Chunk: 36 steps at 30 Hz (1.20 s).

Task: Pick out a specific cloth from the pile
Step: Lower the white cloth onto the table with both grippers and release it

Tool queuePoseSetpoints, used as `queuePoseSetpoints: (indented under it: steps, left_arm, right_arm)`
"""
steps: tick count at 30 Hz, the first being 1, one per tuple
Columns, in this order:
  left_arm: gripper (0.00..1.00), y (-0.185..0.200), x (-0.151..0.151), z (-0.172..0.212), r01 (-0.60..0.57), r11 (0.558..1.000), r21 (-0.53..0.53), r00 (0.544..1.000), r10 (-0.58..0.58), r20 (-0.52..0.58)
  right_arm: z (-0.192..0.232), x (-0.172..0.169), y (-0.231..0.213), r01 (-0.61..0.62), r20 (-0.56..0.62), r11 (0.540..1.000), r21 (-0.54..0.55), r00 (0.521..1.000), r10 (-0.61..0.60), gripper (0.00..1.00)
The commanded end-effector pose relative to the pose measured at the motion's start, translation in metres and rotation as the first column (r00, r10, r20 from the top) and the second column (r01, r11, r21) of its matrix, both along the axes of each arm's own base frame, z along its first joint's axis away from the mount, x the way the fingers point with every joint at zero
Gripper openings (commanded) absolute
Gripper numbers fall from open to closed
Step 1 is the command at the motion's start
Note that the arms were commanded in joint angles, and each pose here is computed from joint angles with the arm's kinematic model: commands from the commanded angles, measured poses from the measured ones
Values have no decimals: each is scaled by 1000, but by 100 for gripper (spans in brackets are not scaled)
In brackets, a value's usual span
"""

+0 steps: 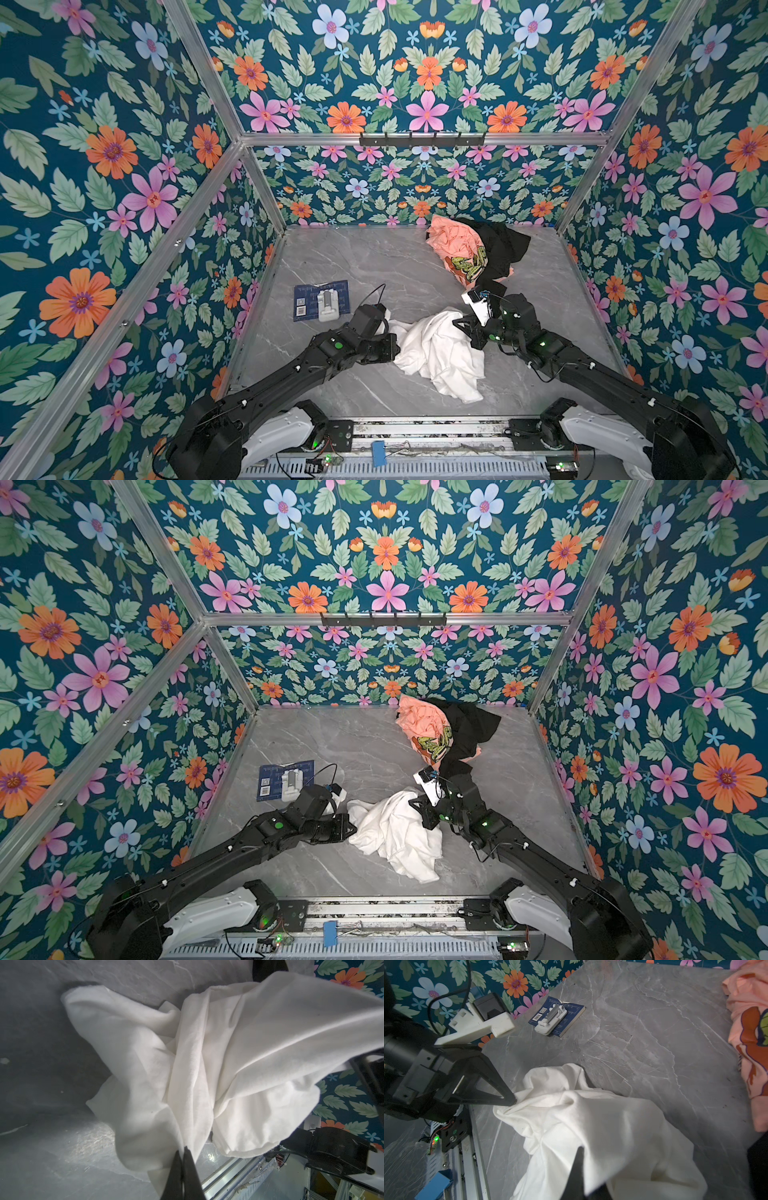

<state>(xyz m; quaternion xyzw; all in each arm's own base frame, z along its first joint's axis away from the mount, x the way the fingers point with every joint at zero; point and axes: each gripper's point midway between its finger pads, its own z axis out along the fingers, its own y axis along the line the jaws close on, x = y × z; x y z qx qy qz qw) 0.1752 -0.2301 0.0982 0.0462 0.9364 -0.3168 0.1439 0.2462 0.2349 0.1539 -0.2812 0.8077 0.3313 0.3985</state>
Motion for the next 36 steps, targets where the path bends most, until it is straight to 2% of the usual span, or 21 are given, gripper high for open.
queuePoseSetpoints:
  steps: [1, 11, 21, 30, 36]
  left_arm:
    - [0, -1, 1, -4, -8, 1000, -18, 1000, 8, 12]
    - [0, 10, -6, -33, -44, 999, -6, 999, 43, -12]
    - [0, 16, -12, -57, -54, 998, 13, 997, 54, -47]
    - [0, 18, -14, -66, -68, 998, 1, 995, 68, -68]
    - [4, 18, -14, -66, -67, 998, -4, 996, 67, -65]
  right_arm:
    - [2, 10, 1, 42, 2, 999, 23, 999, -42, 0]
    - [-13, 22, 6, 76, -51, 997, 27, 996, -75, 0]
    - [-48, 38, 4, 133, -100, 990, -49, 985, -138, 0]
    - [-72, 48, 4, 202, -189, 977, -63, 959, -210, 8]
    - [-75, 49, 0, 217, -179, 973, -84, 957, -229, 18]
